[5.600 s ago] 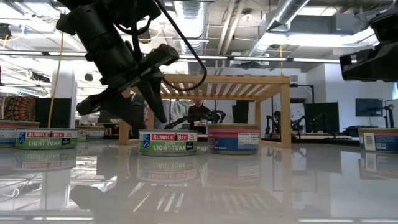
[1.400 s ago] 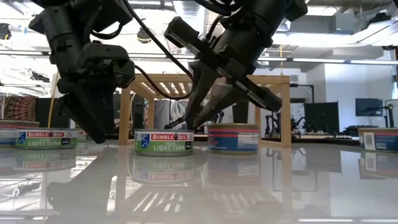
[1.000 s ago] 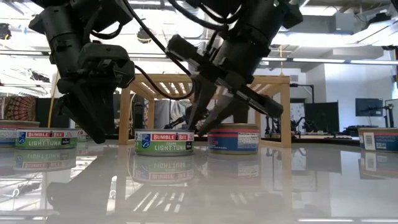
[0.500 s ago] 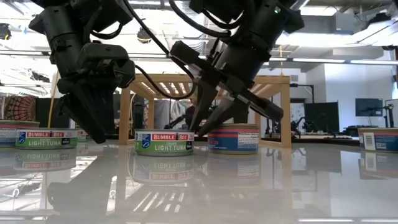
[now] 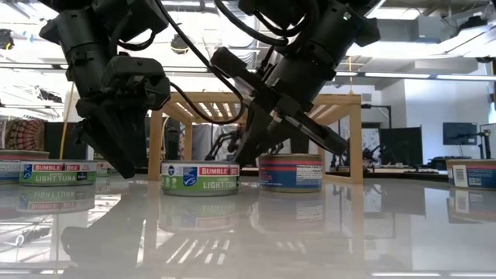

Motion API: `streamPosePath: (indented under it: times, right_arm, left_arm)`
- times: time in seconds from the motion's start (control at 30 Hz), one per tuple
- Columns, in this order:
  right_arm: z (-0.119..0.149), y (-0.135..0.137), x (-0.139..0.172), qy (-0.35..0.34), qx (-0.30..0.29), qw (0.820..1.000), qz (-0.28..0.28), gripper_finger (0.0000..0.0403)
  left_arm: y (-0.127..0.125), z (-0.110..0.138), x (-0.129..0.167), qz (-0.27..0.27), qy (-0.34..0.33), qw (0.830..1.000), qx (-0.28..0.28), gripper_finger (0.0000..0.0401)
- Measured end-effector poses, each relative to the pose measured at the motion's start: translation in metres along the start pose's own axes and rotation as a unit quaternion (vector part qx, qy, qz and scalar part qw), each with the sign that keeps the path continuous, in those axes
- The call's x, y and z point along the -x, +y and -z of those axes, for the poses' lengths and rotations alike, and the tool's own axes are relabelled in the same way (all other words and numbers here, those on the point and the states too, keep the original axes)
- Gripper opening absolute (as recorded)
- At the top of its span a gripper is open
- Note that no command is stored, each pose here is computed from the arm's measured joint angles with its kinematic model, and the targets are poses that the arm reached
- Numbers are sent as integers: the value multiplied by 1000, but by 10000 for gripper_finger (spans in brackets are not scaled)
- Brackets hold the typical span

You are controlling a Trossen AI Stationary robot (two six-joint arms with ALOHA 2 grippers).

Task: Stack canned seafood by type on shelf
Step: Put the green tuna can on the shelf

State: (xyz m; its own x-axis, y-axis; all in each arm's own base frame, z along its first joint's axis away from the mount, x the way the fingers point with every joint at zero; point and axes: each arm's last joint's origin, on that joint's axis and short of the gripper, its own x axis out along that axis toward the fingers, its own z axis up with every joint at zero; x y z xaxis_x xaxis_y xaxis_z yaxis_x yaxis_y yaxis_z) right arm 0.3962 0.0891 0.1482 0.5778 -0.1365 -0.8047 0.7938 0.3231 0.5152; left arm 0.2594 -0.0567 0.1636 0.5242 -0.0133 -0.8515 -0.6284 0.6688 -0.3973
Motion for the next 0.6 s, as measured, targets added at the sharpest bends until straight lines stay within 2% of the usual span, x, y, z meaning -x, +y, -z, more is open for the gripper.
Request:
streamPosePath:
  times: [0.23, 0.4, 0.6]
  right_arm:
    - [0, -1, 0, 0, 1, 1000, 2, 26]
    - [2, -1, 0, 0, 6, 1000, 2, 11]
    - [3, -1, 0, 0, 9, 1000, 5, 22]
  left_arm:
    - [0, 0, 0, 1, -1, 1000, 1, 171]
    - [-2, -1, 0, 9, -5, 1000, 4, 171]
    - [-2, -1, 0, 16, 4, 1000, 18, 171]
